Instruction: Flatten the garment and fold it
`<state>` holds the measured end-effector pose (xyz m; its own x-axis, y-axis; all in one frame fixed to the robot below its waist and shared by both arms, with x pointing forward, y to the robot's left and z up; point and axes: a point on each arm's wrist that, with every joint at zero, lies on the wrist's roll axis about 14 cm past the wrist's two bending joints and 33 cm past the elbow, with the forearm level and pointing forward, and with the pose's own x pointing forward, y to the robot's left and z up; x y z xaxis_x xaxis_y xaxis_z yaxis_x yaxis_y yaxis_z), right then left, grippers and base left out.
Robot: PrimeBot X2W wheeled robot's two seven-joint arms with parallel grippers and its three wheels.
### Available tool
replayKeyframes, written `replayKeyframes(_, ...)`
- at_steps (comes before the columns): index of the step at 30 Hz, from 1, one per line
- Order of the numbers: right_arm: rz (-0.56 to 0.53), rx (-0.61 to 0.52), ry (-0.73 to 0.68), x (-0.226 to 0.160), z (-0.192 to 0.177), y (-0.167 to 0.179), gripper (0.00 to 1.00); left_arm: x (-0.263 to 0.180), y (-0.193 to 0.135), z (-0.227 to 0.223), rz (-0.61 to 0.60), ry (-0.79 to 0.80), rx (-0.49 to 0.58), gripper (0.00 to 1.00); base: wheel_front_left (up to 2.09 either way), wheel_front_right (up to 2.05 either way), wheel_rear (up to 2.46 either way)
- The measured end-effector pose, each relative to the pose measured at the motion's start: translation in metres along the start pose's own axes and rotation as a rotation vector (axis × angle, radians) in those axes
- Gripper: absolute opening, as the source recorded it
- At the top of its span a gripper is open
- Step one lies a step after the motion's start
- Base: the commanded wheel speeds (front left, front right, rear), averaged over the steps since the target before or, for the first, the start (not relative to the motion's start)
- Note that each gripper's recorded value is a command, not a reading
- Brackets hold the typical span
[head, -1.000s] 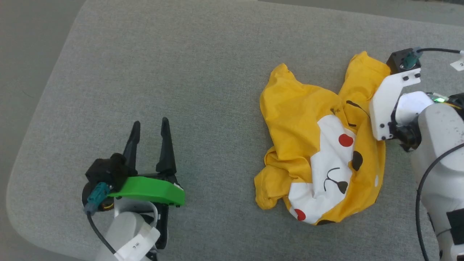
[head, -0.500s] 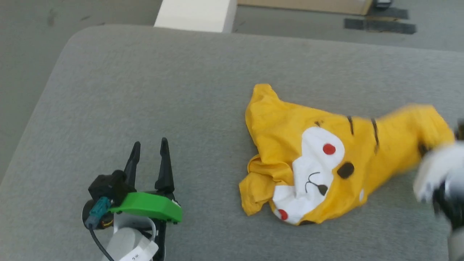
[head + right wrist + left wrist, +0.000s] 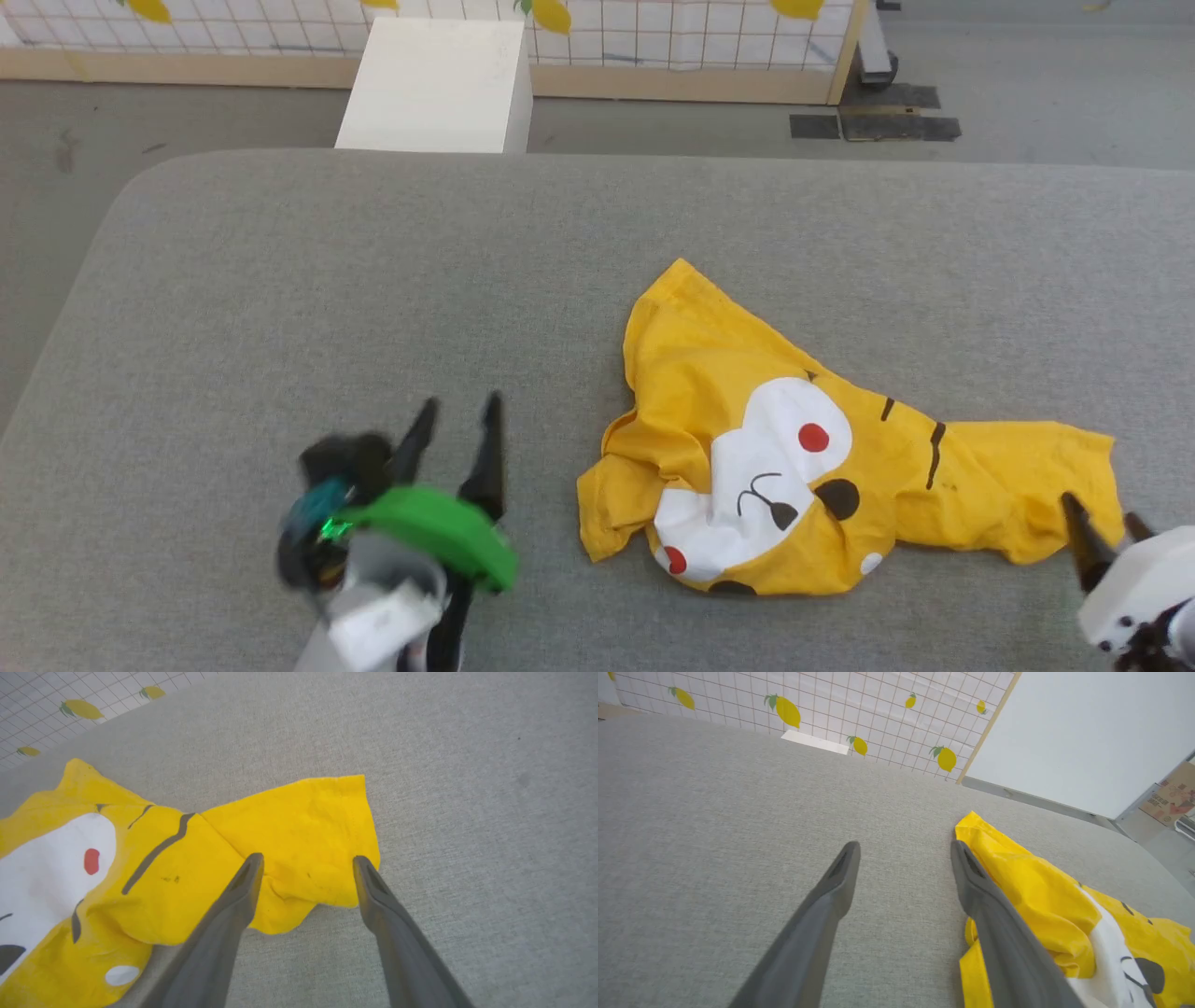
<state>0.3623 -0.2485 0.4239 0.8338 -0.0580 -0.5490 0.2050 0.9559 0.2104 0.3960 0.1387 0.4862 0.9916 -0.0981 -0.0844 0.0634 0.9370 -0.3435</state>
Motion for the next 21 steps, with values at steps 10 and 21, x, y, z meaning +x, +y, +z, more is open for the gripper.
replayKeyframes(10,-0.045,-0.011,-0.165,-0.018,0.044,-0.014,1.00,0.063,-0.088,-0.002,-0.247,0.396,0.142,1.00,0.00,0.00,0.00)
replayKeyframes(21,-0.147,0.061,-0.151,-0.025,0.021,-0.054,1.00,0.051,-0.098,-0.102,-0.265,0.890,0.263,0.00,0.00,0.00,0.00)
